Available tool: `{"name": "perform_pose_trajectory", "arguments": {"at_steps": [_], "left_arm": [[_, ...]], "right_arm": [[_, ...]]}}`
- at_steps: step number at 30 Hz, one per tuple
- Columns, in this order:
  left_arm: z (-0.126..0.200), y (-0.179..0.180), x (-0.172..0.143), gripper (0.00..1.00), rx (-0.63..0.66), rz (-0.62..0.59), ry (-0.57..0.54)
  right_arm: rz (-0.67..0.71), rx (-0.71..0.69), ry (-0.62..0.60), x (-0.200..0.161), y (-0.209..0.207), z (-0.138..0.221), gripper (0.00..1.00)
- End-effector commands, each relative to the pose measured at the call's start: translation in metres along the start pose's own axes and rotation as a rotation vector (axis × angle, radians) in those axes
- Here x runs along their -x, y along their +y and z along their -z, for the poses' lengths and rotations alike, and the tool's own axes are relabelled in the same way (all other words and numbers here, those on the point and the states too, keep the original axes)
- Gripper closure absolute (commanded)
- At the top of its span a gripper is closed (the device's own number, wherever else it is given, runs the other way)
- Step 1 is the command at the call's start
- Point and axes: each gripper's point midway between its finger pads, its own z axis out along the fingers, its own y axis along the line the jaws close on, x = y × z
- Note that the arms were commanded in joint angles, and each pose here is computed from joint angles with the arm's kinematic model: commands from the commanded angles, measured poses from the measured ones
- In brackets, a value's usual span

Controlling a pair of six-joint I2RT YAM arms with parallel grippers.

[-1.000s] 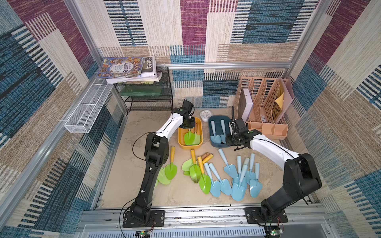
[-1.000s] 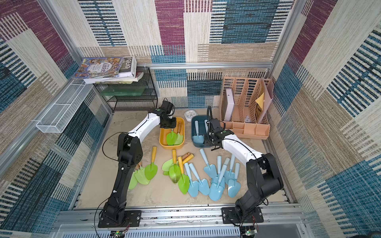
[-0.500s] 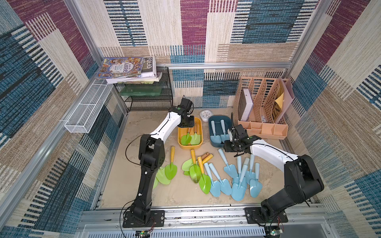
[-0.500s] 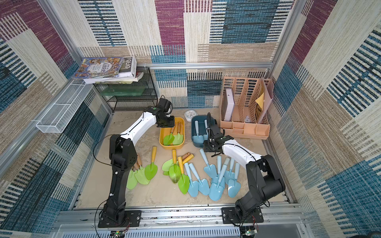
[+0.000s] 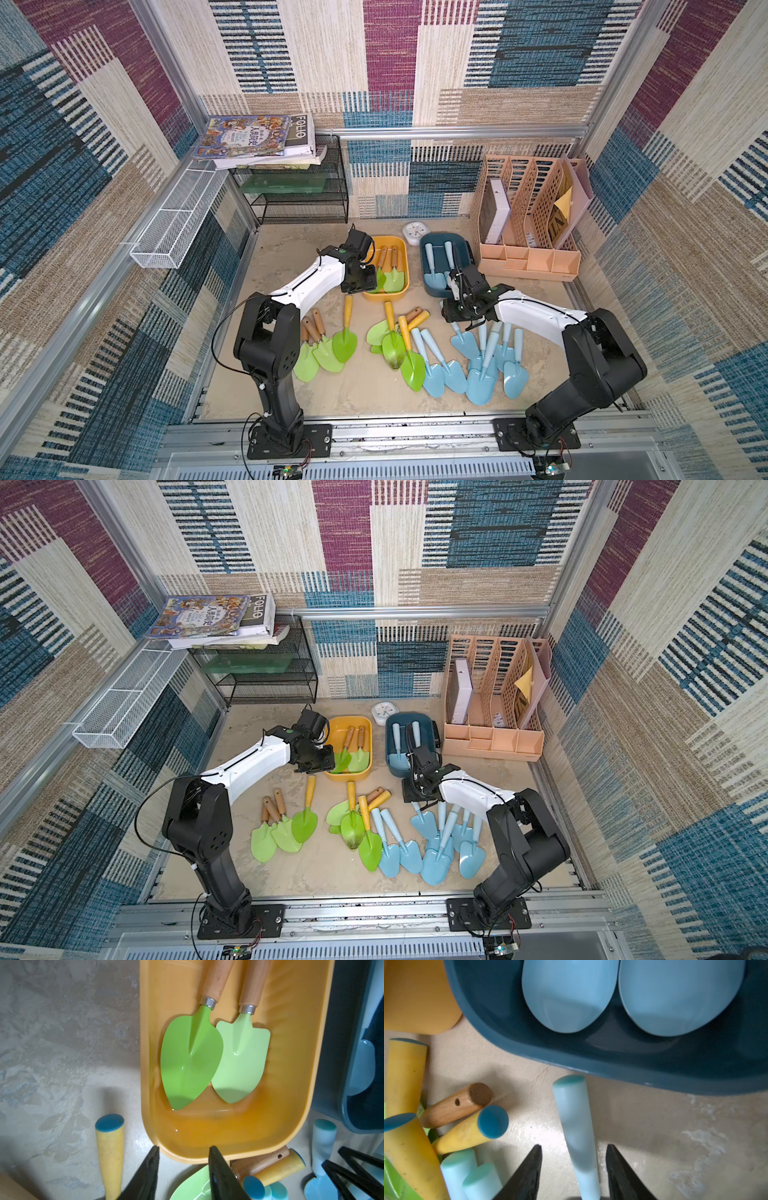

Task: Sort the small shovels by color and place them into the storage box
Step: Pick up the shovel from the center of the board.

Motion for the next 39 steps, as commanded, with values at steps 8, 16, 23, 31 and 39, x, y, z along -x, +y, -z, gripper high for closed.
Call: {"name": "perform_pose_trajectory", "arguments": {"at_steps": [8, 16, 23, 31, 39], "left_arm": [[0.008, 0.002, -0.005, 0.59, -0.006, 0.006, -0.019], [0.007, 0.001, -0.008, 0.58, -0.018, -0.001, -0.003], [0.003, -0.004, -0.009, 0.59, -0.039, -0.002, 0.009], [-0.004, -0.008, -0.007, 0.59, -0.055, 0.008, 0.017], [-0.008, -0.006, -0.007, 0.59, -0.045, 0.011, 0.023]], "right_arm": [[-0.016, -0.041, 0.023, -0.019, -0.001, -0.015, 0.52], [-0.047, -0.034, 0.022, -0.031, 0.003, -0.012, 0.82], [-0.082, 0.002, -0.028, -0.028, 0.007, 0.015, 0.86], [-0.161, -0.106, -0.125, -0.009, -0.021, 0.066, 0.87], [-0.147, -0.106, -0.337, 0.088, -0.041, 0.118, 0.87]]}}
